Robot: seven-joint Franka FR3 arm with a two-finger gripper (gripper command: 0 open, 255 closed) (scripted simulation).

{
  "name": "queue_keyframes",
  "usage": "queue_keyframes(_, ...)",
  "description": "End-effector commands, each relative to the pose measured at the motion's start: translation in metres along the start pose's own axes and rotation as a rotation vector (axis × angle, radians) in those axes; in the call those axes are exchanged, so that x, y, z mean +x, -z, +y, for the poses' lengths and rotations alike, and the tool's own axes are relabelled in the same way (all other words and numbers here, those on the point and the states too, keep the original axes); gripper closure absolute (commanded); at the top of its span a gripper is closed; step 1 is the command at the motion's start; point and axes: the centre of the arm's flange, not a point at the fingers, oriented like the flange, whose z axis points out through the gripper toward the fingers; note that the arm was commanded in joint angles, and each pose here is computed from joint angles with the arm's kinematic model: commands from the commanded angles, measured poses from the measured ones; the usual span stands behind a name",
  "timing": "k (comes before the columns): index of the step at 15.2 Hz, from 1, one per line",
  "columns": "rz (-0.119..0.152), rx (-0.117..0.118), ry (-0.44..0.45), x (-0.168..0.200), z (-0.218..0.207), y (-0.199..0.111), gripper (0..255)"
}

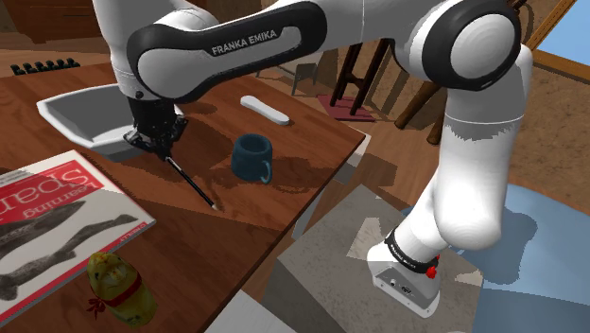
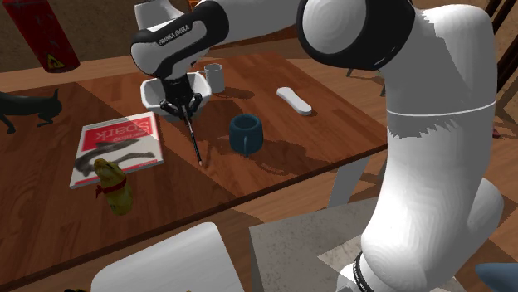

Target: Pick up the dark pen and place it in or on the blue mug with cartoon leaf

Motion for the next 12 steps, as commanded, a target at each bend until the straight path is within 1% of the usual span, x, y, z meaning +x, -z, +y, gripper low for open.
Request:
queue_keyframes(1, 0.000, 0.000, 0.000, 0.000, 0.000, 0.012, 255)
queue_keyframes(12, 0.000, 0.000, 0.000, 0.002, 0.003, 0.070, 255)
